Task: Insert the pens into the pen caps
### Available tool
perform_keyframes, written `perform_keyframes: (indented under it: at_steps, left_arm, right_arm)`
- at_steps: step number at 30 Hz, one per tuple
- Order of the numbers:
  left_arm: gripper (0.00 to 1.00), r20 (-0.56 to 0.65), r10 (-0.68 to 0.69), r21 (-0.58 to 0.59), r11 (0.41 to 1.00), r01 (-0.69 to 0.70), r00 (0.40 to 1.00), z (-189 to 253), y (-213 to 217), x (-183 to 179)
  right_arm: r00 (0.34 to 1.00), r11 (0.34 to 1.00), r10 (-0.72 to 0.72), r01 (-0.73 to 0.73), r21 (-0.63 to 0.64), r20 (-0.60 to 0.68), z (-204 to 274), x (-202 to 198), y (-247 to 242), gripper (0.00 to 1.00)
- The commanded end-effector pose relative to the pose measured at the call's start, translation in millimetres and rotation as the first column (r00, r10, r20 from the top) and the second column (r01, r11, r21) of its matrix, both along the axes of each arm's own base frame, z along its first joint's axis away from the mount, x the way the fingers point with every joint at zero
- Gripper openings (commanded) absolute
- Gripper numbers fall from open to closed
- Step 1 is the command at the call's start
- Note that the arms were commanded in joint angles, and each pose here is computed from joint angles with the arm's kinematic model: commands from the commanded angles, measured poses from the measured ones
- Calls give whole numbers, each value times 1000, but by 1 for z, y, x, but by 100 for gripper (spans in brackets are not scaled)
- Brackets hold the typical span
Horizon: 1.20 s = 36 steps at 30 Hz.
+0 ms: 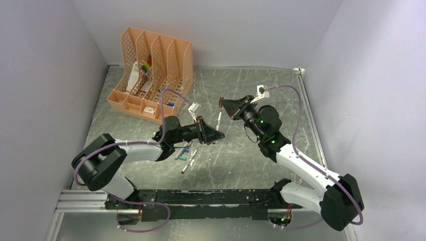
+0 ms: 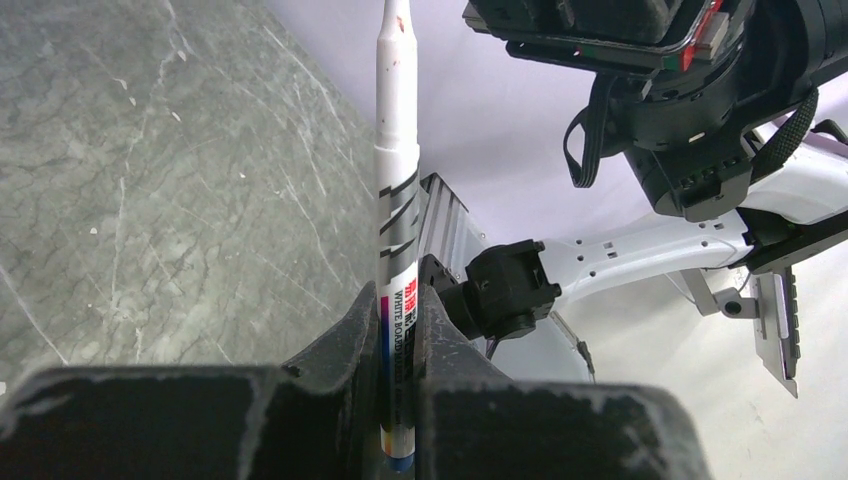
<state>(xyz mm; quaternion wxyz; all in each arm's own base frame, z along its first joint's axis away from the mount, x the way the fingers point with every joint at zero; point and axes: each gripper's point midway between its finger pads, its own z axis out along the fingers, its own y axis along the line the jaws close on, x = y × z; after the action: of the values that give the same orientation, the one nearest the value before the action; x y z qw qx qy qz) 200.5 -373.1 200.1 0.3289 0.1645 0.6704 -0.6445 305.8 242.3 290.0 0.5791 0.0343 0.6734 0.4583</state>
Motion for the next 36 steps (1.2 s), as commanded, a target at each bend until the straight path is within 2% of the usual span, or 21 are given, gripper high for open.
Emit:
perform_keyframes:
  at_steps: [1, 27, 36]
  left_arm:
    - [7, 63, -13, -71, 997, 17, 998, 27, -6, 0]
    - [7, 103, 8, -41, 999, -4, 995, 34, -2, 1]
    - [7, 121, 35, -66, 997, -27, 992, 42, -5, 9]
  right_arm:
    - [999, 1000, -2, 1, 31, 46, 19, -3, -4, 0]
    - [999, 999, 31, -31, 19, 25, 6, -14, -4, 0]
    - [998, 997, 68, -68, 45, -5, -6, -19, 1, 0]
